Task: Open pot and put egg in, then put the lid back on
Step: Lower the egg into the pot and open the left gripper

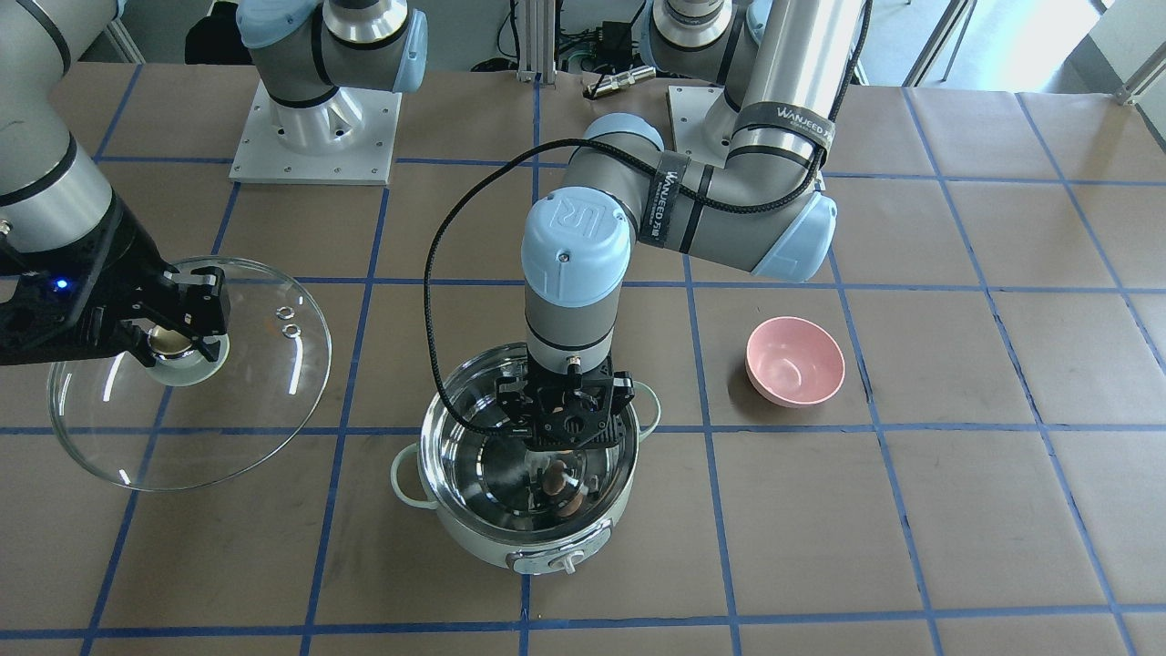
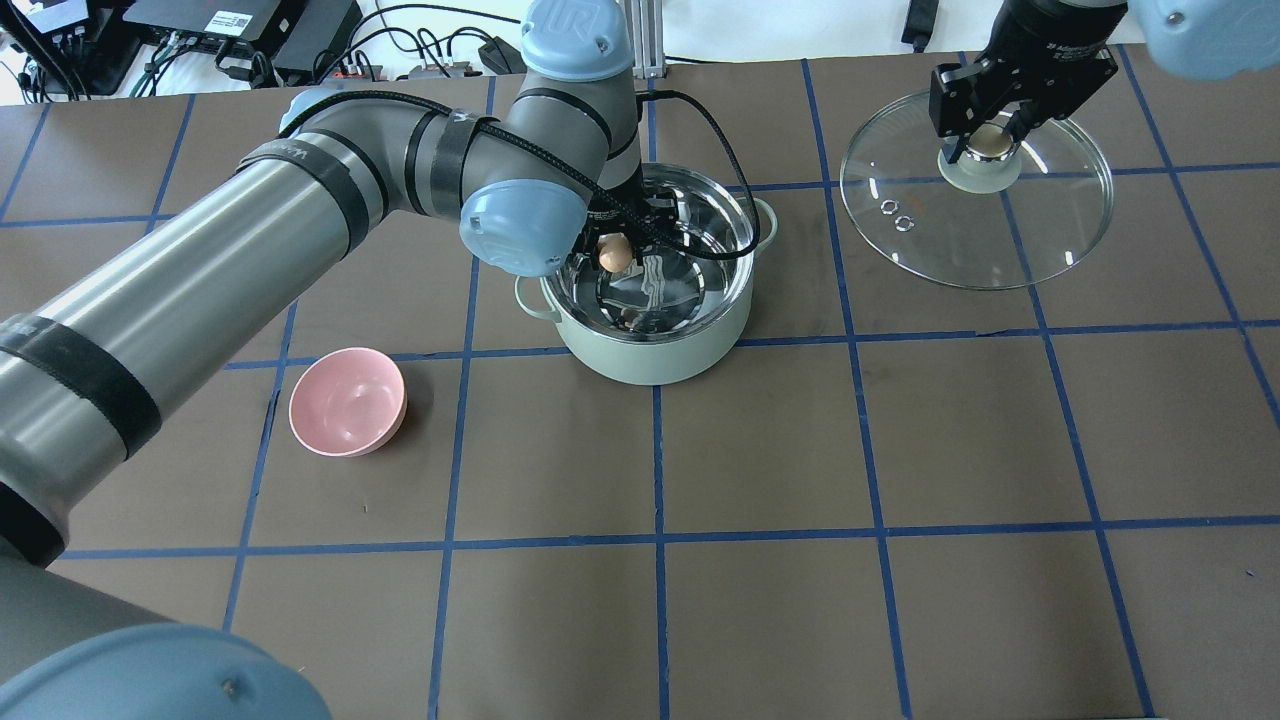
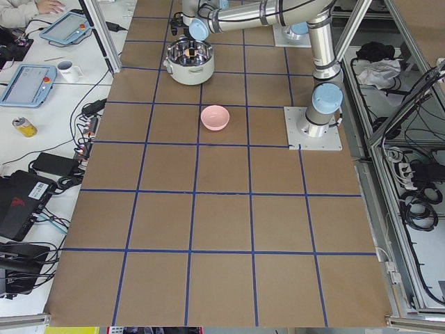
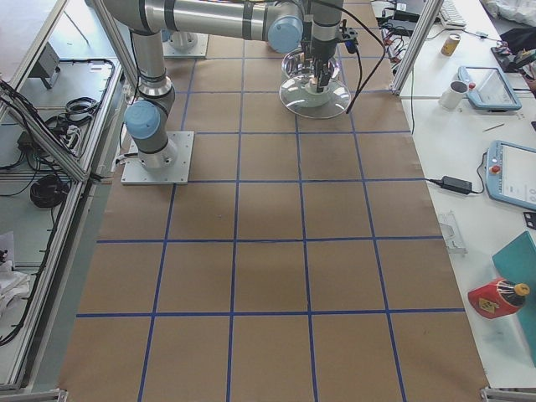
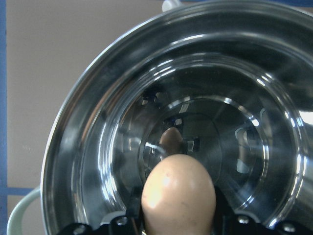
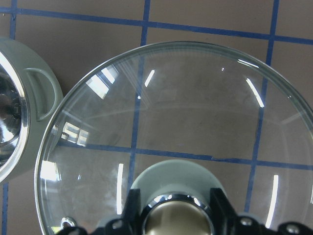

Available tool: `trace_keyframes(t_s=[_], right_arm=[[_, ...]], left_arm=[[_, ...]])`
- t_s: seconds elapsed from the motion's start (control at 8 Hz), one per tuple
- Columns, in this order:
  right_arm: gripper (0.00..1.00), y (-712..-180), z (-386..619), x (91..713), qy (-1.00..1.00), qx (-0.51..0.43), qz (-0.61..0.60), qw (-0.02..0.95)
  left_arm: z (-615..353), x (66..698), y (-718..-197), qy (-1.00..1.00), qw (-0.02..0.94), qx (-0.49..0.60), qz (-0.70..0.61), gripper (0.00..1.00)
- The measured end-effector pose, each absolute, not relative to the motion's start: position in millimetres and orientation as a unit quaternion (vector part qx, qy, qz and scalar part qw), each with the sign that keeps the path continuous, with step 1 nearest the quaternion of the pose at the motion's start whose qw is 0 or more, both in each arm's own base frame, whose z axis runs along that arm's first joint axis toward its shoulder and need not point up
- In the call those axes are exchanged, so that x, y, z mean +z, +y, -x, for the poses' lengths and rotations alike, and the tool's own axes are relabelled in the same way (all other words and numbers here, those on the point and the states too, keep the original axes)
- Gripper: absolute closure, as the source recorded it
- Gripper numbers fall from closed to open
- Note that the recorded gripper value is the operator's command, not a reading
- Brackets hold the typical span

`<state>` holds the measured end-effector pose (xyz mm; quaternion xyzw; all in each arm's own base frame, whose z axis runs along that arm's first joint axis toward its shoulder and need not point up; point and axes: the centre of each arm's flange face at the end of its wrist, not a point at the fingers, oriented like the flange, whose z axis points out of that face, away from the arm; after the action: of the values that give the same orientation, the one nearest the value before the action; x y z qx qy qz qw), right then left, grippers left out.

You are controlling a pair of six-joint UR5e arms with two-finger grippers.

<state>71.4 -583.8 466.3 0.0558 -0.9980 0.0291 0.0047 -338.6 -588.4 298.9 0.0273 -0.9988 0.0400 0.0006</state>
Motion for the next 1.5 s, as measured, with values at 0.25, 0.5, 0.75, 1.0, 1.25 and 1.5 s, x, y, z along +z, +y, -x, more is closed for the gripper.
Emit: trace_keyframes(t_s=[0.25,0.5,0.75,1.0,1.25,1.5], right_arm=[[1.0,-583,-72,467,-0.998,0.029,-0.056,0.005],[1.0,-584,-73,466,-0.998,0.029,-0.057,0.004],[1.0,-584,-73,465,-0.998,0.028,-0.057,0.003],[1.0,-586,-72,464,-0.998,0.029,-0.061,0.004],[1.0,-586,-72,463,-0.998,0.031,-0.063,0.004],[1.0,-587,-72,461,-0.997,0.031,-0.064,0.005]], left_arm=[[344,276,-601,-0.998,0.003,0.06,-0.022,1.0],[349,264,-604,-0.998,0.006,0.061,-0.02,1.0],[353,258,-602,-0.998,0.019,0.052,-0.02,1.0],[356,252,-601,-0.998,0.033,0.042,-0.021,1.0],[357,248,-600,-0.999,0.034,0.038,-0.02,0.83],[357,248,-600,-0.998,0.035,0.037,-0.021,0.49]])
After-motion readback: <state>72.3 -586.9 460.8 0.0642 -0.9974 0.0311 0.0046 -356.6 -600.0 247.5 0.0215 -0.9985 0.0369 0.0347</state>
